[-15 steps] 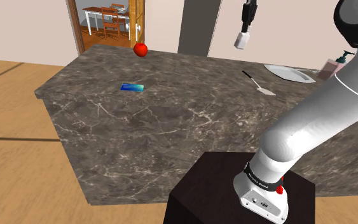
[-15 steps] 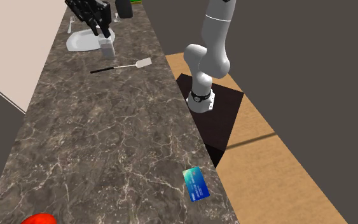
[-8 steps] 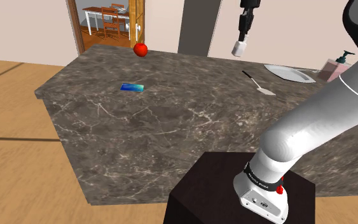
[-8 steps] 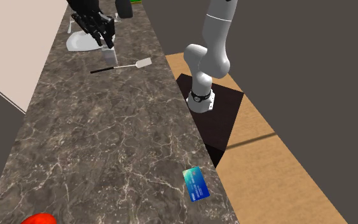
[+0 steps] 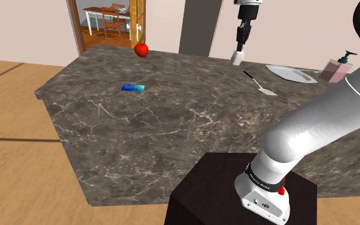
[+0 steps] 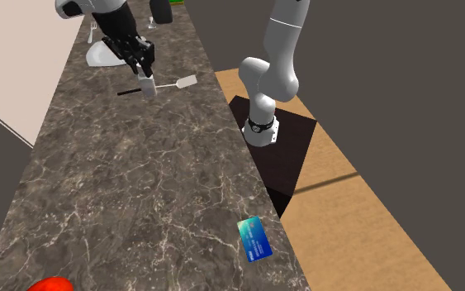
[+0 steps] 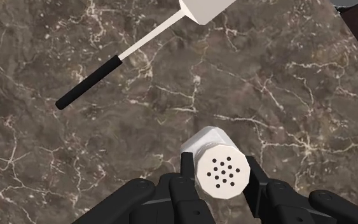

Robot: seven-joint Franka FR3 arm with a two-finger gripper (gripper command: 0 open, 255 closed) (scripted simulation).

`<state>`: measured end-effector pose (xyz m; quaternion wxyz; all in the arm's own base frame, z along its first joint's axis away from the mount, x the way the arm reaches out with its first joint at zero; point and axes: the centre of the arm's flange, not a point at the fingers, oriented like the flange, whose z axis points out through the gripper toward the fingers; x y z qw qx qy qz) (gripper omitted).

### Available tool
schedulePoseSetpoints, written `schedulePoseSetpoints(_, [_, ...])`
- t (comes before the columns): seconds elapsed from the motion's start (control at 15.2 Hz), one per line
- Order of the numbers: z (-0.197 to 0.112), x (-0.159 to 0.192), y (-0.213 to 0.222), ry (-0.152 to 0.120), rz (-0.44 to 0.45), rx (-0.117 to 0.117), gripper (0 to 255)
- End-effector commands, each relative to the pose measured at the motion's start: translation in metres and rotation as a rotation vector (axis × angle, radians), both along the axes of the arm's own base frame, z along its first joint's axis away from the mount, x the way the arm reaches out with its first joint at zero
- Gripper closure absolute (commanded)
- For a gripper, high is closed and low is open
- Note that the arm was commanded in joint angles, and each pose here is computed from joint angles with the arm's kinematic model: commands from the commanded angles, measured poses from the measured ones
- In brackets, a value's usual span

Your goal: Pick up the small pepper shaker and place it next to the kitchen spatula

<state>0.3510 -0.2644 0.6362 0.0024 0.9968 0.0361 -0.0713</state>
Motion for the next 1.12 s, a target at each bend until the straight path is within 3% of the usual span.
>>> schedulePoseSetpoints(0.0, [-0.011, -0.001, 0.000, 0.000, 0.000, 0.000, 255])
schedulePoseSetpoints(0.73, [-0.071, -0.001, 0.000, 0.000, 0.000, 0.000, 255])
schedulePoseSetpoints(1.06, [-0.071, -0.001, 0.000, 0.000, 0.000, 0.000, 255])
